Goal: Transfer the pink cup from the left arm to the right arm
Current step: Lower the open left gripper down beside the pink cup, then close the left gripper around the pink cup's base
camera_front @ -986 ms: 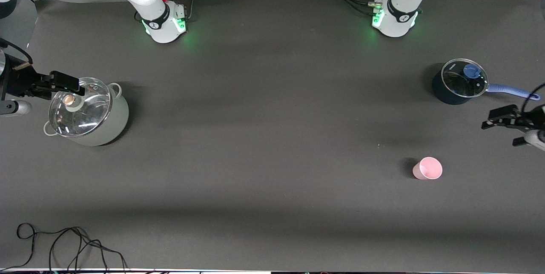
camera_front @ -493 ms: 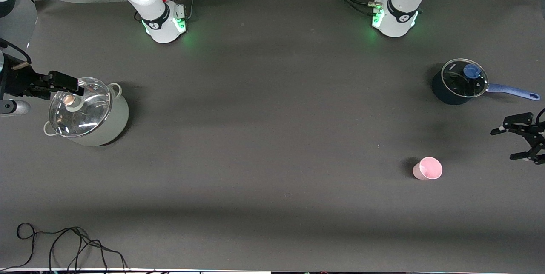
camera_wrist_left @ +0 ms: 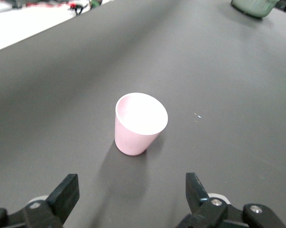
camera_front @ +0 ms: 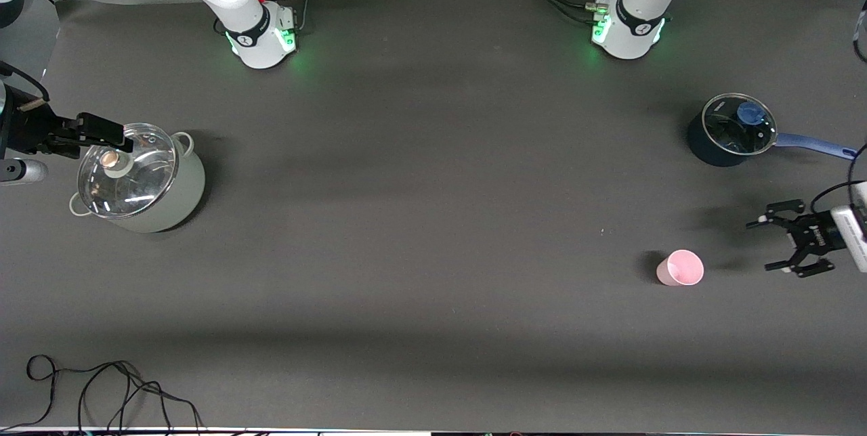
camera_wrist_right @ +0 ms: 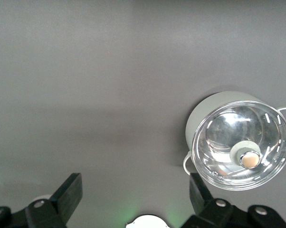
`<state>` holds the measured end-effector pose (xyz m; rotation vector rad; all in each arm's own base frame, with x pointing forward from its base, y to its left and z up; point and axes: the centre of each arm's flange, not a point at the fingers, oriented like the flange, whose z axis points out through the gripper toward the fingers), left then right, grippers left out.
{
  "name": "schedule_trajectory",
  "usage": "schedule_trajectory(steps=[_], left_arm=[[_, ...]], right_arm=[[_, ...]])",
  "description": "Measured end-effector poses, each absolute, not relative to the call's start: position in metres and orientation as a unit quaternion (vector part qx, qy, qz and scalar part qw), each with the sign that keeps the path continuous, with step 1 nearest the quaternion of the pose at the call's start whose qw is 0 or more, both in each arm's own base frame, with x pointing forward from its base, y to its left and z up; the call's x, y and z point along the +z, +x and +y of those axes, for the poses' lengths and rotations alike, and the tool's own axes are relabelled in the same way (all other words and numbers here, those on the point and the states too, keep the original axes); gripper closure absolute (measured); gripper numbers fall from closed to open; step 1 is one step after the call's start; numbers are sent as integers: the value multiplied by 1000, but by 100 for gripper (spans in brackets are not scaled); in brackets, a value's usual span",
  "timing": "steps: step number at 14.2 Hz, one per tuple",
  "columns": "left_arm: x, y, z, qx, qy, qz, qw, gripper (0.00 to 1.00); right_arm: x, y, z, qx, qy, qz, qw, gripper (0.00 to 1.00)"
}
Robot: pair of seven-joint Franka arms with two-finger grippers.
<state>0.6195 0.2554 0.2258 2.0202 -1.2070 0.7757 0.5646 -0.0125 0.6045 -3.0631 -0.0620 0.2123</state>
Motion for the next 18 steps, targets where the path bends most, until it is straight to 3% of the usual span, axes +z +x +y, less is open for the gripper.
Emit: schedule_trajectory(steps=[8, 18], left_arm=[[124, 608, 240, 411, 708, -467, 334, 0], [74, 616, 192, 474, 679, -458, 324, 0]], right_arm=[[604, 565, -13, 69, -997, -20, 35, 0], [604, 565, -13, 70, -997, -21, 35, 0]])
